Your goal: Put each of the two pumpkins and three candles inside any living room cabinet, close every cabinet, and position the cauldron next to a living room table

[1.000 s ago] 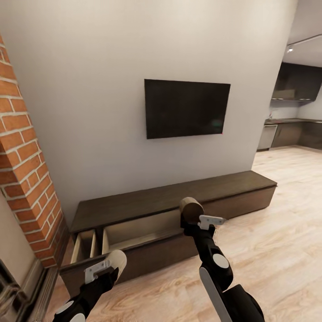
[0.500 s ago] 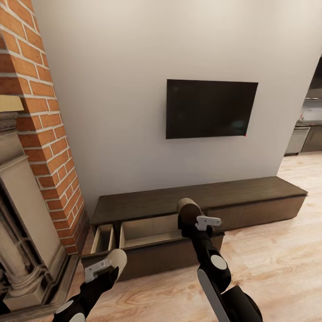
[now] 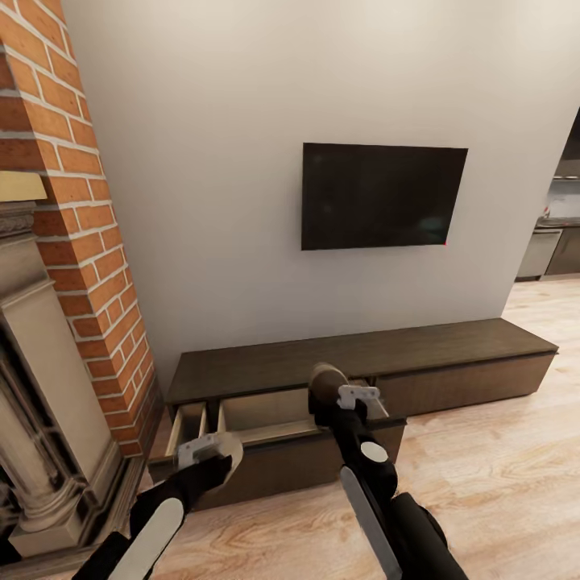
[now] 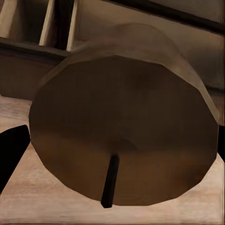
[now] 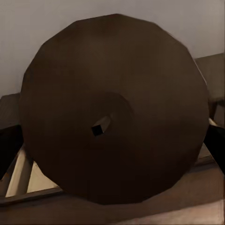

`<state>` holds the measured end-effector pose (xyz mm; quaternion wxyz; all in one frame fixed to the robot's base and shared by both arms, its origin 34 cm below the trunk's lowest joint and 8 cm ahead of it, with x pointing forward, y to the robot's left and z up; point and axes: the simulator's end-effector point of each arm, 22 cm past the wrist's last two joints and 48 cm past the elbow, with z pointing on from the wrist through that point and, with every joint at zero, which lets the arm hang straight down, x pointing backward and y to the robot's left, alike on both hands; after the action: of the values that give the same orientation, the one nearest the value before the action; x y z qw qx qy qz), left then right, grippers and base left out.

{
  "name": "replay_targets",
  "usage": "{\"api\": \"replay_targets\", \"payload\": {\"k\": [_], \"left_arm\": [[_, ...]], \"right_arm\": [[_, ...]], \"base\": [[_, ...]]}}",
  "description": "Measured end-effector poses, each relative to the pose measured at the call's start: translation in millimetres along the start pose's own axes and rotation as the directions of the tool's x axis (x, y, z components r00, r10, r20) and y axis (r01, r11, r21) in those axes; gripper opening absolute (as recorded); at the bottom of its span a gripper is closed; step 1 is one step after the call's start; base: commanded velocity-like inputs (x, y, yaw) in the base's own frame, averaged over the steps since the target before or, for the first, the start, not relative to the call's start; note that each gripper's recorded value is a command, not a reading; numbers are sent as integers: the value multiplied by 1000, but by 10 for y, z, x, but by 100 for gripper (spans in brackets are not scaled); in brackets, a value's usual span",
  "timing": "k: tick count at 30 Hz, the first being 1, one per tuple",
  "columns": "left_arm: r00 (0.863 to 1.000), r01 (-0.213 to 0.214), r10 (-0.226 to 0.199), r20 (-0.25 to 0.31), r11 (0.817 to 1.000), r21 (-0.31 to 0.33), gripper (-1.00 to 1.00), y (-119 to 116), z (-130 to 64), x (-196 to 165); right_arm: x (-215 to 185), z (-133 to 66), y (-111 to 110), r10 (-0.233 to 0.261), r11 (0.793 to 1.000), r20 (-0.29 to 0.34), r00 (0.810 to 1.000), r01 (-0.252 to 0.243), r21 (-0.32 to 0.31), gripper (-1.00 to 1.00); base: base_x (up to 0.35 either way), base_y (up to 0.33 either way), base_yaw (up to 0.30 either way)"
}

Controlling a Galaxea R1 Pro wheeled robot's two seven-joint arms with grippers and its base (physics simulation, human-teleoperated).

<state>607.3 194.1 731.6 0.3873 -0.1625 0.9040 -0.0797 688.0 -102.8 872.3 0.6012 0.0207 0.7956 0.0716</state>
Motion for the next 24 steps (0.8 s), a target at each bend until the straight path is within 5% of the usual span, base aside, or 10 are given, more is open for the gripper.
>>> {"api": "replay_targets", "payload": {"k": [8,15,18,20,24], "left_arm": [[999,-36,39,23,993,-108,-100,-348,105,-745],[993,-101,83,-90,969,-225,-100,-532,547,-1191],[986,-127,94,-138,958,-257,-100,-641,622,-1260],[981,-138,96,-167,955,-264,-100,-760,641,-1267],[977,-157,110,-185,950,-268,-100,-892,630,-1252]], "right_arm": [[-415,530,17,-75,997,-19,997,76,21,-100],[-335,923,-46,-94,993,-180,979,105,53,-100],[-164,983,-61,-49,997,-295,954,65,45,-100],[11,997,-57,-29,998,-390,920,46,34,-100],[209,964,-102,-40,998,-494,869,62,27,-100]], "base": [[0,0,0],[0,0,0],[0,0,0],[0,0,0],[0,0,0]]}}
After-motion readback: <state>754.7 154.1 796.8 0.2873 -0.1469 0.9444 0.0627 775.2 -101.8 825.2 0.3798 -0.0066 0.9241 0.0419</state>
